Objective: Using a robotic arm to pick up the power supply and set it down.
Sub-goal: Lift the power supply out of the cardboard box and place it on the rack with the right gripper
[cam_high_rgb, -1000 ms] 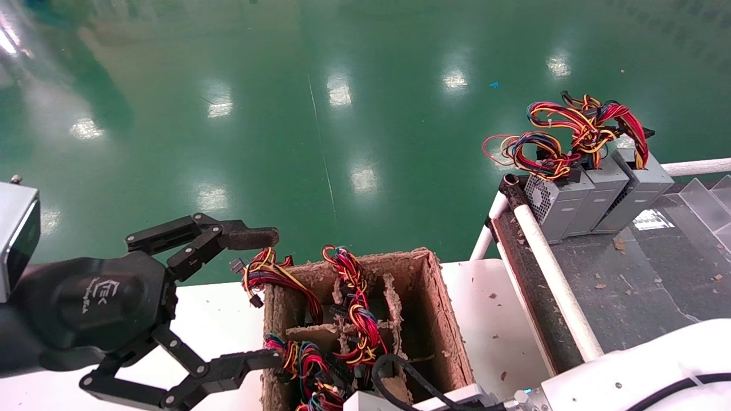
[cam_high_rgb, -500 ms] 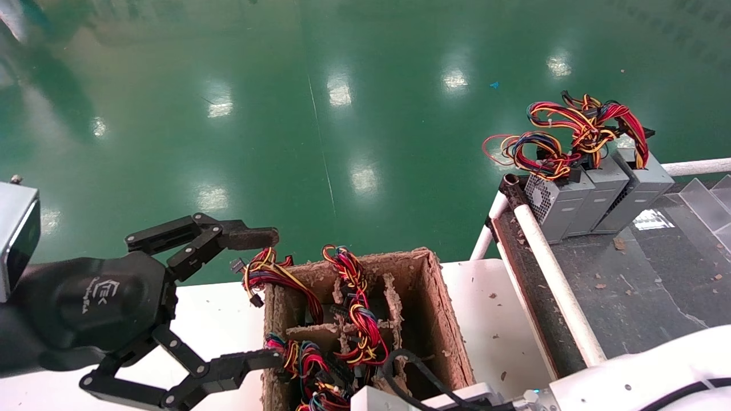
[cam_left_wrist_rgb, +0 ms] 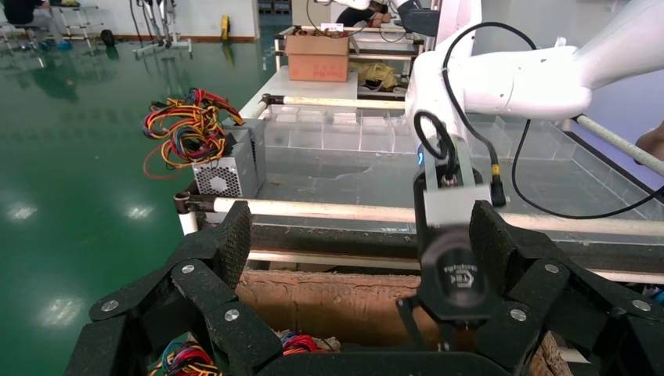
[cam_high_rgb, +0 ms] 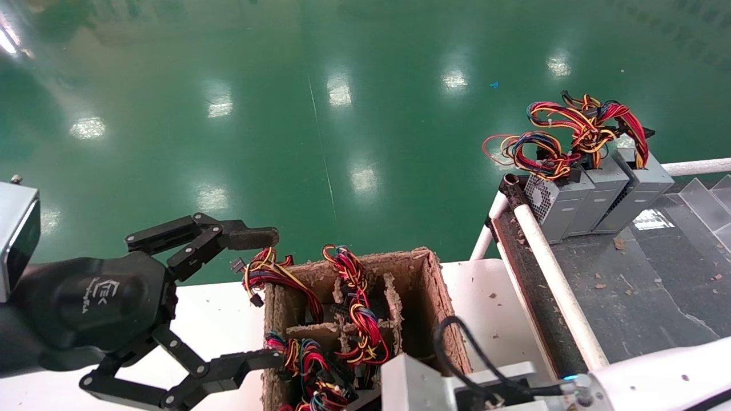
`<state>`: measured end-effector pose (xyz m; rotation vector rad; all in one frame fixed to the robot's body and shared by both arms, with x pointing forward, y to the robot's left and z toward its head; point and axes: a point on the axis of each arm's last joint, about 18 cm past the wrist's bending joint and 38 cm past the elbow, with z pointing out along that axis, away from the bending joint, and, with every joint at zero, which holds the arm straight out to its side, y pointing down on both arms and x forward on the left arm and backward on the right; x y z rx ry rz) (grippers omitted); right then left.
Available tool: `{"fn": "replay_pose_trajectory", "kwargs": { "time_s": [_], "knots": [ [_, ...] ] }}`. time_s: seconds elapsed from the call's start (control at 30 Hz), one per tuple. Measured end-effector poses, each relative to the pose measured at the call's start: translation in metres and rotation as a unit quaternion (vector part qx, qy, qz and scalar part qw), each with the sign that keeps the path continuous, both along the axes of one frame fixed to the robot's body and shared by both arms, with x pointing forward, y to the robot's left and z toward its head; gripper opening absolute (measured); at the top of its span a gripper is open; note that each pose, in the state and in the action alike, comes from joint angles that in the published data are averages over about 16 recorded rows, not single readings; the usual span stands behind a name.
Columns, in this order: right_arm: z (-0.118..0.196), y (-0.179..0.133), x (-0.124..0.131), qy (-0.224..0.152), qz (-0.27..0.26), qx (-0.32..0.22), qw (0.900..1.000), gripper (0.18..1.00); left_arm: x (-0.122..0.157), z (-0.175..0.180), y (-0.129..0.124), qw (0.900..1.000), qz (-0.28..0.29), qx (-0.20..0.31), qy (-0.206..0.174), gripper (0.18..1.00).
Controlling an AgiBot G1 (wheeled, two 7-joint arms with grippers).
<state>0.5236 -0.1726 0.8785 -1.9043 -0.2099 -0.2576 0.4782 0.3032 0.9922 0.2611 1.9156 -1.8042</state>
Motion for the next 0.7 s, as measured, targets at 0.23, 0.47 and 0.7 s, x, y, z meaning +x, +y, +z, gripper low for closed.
{"fn": "replay_pose_trajectory", "kwargs": {
  "time_s": [0.23,0.47,0.7],
  "knots": [
    [0.023,-0.017,-0.003,-0.027,-0.007,0.038,0.999,0.319,0.0,0.0,0.0,1.0,0.0,0.0,0.0,1.001],
    [0.051,-0.039,-0.008,-0.063,-0.017,0.077,0.995,0.316,0.0,0.0,0.0,1.0,0.0,0.0,0.0,1.001],
    [0.077,-0.069,-0.016,-0.096,-0.036,0.116,0.988,0.316,0.0,0.0,0.0,1.0,0.0,0.0,0.0,1.001]
  ]
}}
